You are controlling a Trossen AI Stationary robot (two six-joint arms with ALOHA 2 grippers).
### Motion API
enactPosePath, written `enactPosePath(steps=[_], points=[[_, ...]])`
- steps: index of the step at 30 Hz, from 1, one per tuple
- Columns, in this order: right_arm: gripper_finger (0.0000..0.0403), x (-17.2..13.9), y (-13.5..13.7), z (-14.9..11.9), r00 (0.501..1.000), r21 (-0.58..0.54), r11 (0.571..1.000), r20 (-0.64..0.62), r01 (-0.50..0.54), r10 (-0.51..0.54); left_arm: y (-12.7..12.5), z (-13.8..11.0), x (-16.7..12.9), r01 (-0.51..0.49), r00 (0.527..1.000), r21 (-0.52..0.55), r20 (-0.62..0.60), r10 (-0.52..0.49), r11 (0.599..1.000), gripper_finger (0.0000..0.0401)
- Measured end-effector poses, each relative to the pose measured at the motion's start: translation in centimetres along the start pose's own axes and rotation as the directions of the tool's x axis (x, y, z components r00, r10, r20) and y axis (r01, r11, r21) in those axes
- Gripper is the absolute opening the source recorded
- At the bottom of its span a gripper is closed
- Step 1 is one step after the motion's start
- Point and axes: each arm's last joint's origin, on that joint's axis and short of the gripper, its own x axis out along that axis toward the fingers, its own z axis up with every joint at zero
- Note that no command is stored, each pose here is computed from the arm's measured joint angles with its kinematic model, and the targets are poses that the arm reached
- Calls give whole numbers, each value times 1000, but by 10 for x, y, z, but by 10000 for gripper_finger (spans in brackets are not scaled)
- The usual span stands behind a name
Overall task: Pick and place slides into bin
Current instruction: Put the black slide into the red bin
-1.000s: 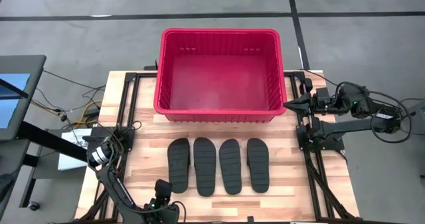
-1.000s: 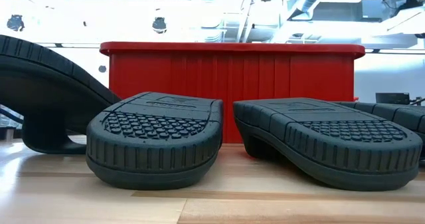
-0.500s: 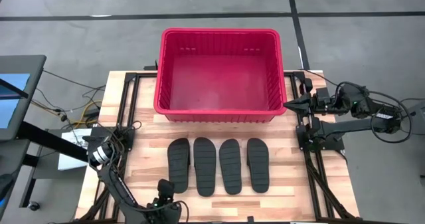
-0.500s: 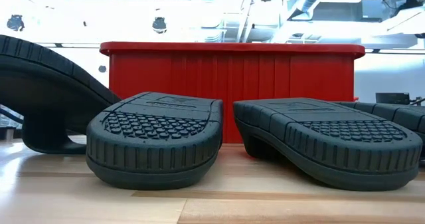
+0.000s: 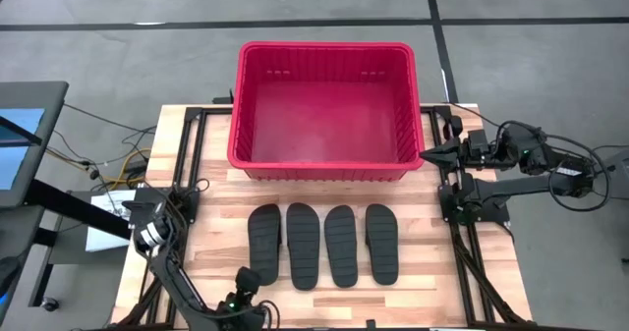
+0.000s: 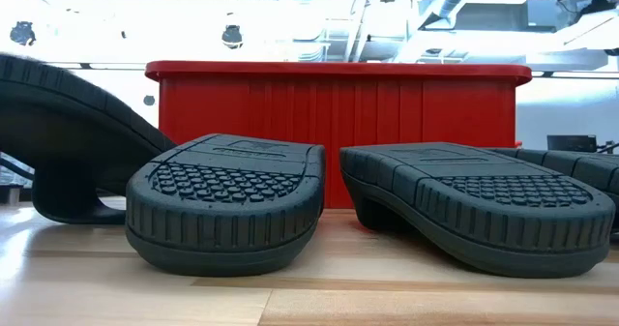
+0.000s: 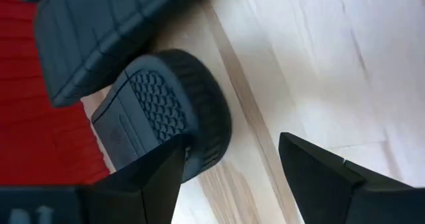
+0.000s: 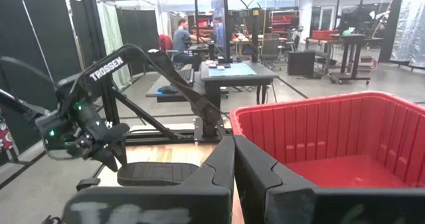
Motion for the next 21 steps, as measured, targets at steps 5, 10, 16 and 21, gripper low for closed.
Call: enactPosePath(steps=[5, 10, 16, 21], points=[[0, 0, 0, 0, 1000, 0, 1000, 0, 0, 0, -13, -1, 20, -98, 993, 94, -59, 103, 991, 239], [0, 0, 0, 0, 1000, 0, 1000, 0, 0, 0, -18, -3, 32, -204, 974, 112, -81, 213, 973, 239], [0, 0, 0, 0, 1000, 0, 1000, 0, 0, 0, -24, -3, 41, -233, 967, 118, -81, 243, 965, 239], [0, 0, 0, 0, 1000, 0, 1000, 0, 0, 0, -22, -2, 43, -261, 961, 73, -71, 266, 963, 237]])
